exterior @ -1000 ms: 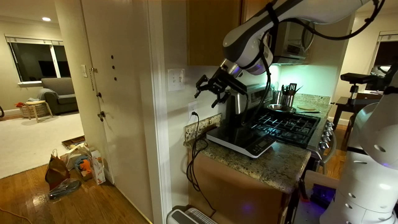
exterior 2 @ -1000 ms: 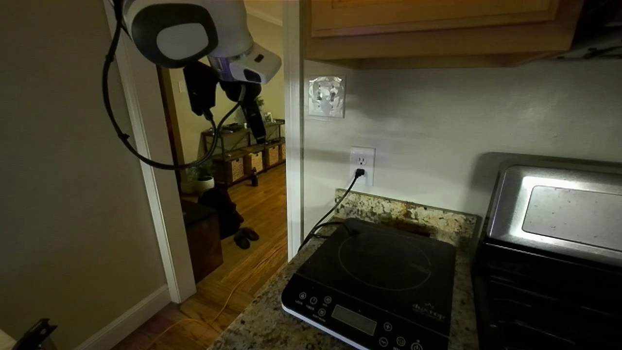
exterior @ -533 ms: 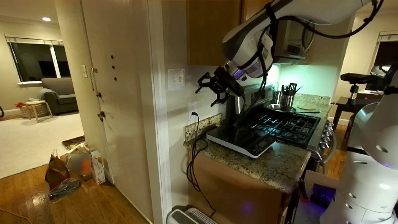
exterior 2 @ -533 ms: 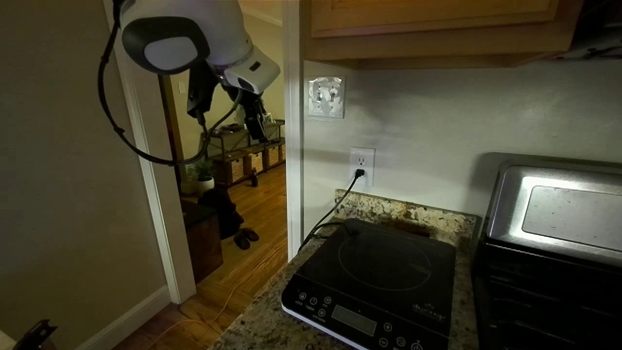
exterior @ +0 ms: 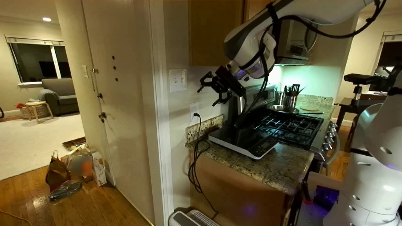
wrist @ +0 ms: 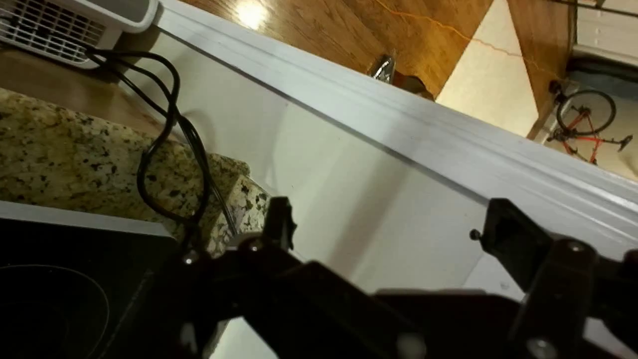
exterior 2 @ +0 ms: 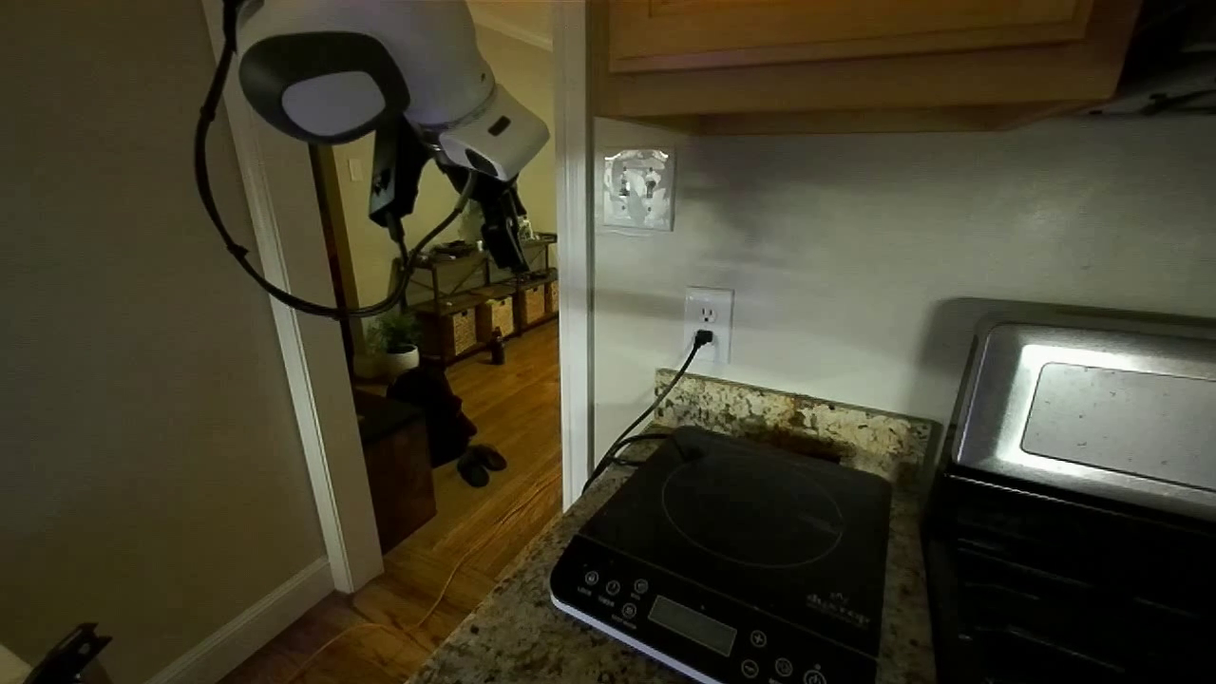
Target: Flip the left switch
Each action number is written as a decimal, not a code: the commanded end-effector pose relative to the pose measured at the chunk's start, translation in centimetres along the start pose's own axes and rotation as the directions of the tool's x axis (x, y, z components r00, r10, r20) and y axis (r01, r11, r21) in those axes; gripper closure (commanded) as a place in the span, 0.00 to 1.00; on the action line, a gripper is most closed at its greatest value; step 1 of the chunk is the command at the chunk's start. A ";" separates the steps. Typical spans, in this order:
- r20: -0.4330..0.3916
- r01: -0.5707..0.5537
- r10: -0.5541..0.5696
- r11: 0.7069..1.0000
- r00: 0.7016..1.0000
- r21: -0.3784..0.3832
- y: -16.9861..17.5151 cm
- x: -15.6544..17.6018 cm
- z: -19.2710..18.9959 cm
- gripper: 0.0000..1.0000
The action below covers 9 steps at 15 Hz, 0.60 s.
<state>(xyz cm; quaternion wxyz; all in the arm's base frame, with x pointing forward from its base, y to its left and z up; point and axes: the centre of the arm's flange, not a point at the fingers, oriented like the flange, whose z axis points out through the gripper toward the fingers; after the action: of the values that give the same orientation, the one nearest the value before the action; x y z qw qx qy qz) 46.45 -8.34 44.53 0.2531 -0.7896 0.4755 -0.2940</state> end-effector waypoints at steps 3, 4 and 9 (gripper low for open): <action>-0.165 -0.155 0.173 0.981 0.971 0.115 -2.2 3.1 2.1 0.00; -0.173 -0.171 0.192 0.977 0.966 0.129 -2.8 3.7 2.7 0.00; -0.187 -0.214 0.242 0.964 0.952 0.158 -5.0 6.6 6.0 0.00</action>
<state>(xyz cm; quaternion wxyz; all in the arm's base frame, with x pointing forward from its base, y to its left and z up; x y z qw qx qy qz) 52.59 -9.98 46.92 0.2833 -0.6913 0.5586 -0.3602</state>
